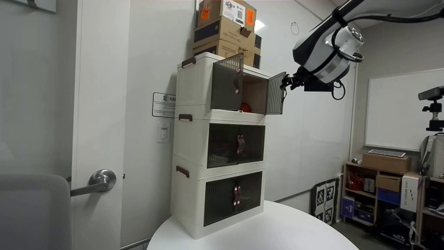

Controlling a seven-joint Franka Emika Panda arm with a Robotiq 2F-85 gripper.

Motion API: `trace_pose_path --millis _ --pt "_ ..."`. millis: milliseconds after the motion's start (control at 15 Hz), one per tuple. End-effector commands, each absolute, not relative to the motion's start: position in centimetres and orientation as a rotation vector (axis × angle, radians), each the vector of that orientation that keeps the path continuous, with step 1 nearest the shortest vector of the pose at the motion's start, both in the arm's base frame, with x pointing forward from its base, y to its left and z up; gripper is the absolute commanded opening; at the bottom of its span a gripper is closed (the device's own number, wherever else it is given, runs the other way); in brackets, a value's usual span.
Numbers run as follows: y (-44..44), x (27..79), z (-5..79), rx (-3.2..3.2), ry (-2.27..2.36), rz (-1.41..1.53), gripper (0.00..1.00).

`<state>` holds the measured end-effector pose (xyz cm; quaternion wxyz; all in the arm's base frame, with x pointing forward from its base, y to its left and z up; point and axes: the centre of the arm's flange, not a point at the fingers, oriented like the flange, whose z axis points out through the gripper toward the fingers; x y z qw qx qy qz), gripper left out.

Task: Open the top cabinet doors

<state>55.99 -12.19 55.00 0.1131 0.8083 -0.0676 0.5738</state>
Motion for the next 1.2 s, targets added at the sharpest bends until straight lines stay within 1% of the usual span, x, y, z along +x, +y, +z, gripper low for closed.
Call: trace_pose_path --millis 0,67,333,667,867,1133 --pt "-17.5 55.9 56.8 2.280 -0.272 1.744 0.95" --pt "-18.4 55.7 57.4 2.258 -0.294 1.750 1.00" --pt "-20.9 54.9 58.7 2.196 -0.358 1.765 1.00" --pt "-21.9 53.8 59.2 2.173 -0.435 1.772 1.00" --pt "-20.6 52.5 59.8 2.267 -0.542 1.714 1.00" --pt "-16.7 49.3 57.8 2.500 -0.685 1.653 1.00"
